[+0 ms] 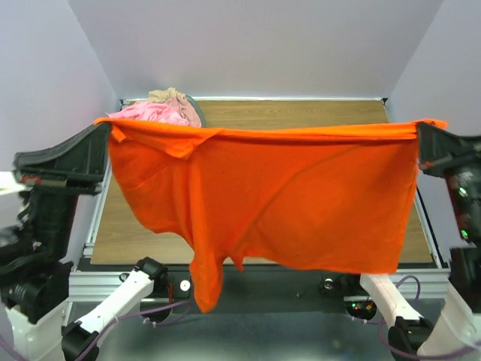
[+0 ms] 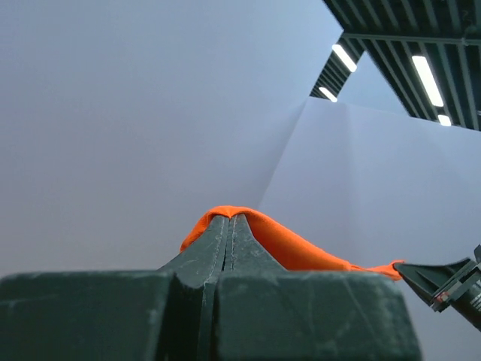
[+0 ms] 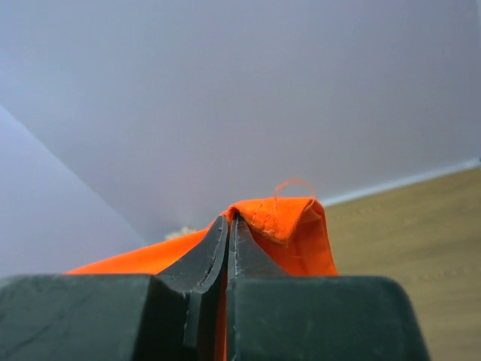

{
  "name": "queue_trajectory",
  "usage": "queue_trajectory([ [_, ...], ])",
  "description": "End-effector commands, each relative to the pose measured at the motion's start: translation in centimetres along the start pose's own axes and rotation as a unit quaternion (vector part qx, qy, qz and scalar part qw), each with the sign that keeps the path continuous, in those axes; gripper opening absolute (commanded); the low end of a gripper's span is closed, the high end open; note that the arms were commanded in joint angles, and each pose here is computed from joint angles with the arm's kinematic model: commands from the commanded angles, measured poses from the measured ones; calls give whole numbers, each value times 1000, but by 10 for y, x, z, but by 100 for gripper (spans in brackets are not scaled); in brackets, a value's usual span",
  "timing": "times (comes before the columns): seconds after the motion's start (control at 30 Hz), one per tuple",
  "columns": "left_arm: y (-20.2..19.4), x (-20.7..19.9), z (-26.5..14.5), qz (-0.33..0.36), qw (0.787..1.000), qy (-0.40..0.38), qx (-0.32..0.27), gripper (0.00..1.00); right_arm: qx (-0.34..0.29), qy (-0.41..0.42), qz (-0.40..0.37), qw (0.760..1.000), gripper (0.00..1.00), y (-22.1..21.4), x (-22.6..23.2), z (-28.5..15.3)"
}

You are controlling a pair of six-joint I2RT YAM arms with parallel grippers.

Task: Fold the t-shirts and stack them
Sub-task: Flatten the tshirt out

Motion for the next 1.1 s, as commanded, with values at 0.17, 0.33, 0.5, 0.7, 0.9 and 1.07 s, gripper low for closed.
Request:
queue_trajectory([
  [0.17, -219, 129, 99, 65, 962, 214, 157, 0, 68, -265, -16, 962, 0, -120, -170, 96],
  [0.33, -350, 180, 139, 126, 929, 228, 261, 0, 119, -349, -38, 929, 0, -196, -251, 144],
  [0.5, -481, 232, 178, 184, 892, 215, 352, 0, 194, -408, -66, 890, 0, -286, -334, 201],
  [0.7, -584, 263, 201, 199, 872, 186, 407, 0, 242, -435, -91, 863, 0, -345, -392, 248],
  [0.9, -617, 278, 194, 201, 868, 185, 414, 0, 264, -431, -103, 857, 0, -374, -423, 277],
  [1.07, -614, 281, 180, 195, 861, 203, 424, 0, 267, -432, -108, 855, 0, -376, -426, 276],
])
Point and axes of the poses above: each gripper's point midway between its finger pads, its own z axis out along the fingers, its own x axis along the line the jaws close on, y = z × x, the point moved 2 cm from there along -z, back along the fingers, and after that the axes turned 9 degrees about z, right-handed, at the moved point
